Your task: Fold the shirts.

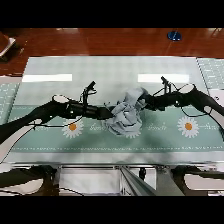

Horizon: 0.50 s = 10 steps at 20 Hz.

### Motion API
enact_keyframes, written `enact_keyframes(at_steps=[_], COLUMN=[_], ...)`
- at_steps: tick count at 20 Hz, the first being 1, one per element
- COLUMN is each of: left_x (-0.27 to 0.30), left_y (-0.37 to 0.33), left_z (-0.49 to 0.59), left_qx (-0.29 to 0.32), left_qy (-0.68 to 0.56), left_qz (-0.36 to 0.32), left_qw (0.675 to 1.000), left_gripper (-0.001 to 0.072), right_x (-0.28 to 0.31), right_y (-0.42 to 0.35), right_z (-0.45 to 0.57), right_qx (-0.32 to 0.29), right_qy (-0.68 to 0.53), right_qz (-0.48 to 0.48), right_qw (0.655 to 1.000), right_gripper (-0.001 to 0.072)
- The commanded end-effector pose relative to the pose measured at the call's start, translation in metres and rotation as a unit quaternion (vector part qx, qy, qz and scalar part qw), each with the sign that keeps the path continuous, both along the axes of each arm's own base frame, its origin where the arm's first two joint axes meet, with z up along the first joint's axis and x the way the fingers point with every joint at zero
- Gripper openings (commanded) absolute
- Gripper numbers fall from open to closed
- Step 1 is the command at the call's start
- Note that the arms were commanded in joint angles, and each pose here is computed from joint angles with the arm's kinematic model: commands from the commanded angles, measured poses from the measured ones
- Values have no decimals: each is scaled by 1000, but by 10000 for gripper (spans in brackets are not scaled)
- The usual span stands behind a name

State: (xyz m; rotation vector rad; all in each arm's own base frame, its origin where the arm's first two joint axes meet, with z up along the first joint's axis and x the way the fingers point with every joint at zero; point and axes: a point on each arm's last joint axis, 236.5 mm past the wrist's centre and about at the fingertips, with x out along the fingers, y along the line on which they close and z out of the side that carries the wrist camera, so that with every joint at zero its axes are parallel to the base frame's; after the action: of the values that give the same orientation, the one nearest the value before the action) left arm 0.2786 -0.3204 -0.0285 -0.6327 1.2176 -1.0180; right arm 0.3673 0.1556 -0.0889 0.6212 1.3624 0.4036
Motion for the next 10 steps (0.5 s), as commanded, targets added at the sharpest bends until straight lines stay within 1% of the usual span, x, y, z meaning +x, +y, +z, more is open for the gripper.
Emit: enact_keyframes(at_steps=[1,3,5,7,8,10], left_x=[19,58,108,137,140,126], left_y=[10,33,74,119,139,176], left_z=[21,72,155,260,312,407], left_qx=[-19,-48,-76,-99,-106,-108], left_qy=[-13,-59,-136,-239,-291,-393], left_qz=[17,57,124,179,199,230], left_qw=[1000,995,980,949,930,884], left_gripper=[17,16,16,16,16,16], right_x=[14,42,83,102,97,63], right_y=[3,-19,-53,-79,-86,-97], right_z=[27,78,172,293,350,451], right_qx=[-10,-51,-95,-118,-129,-158], right_qy=[-31,-81,-179,-299,-354,-449], right_qz=[49,56,25,-3,-10,-19], right_qw=[998,994,979,947,926,879], right_gripper=[26,26,26,26,26,26])
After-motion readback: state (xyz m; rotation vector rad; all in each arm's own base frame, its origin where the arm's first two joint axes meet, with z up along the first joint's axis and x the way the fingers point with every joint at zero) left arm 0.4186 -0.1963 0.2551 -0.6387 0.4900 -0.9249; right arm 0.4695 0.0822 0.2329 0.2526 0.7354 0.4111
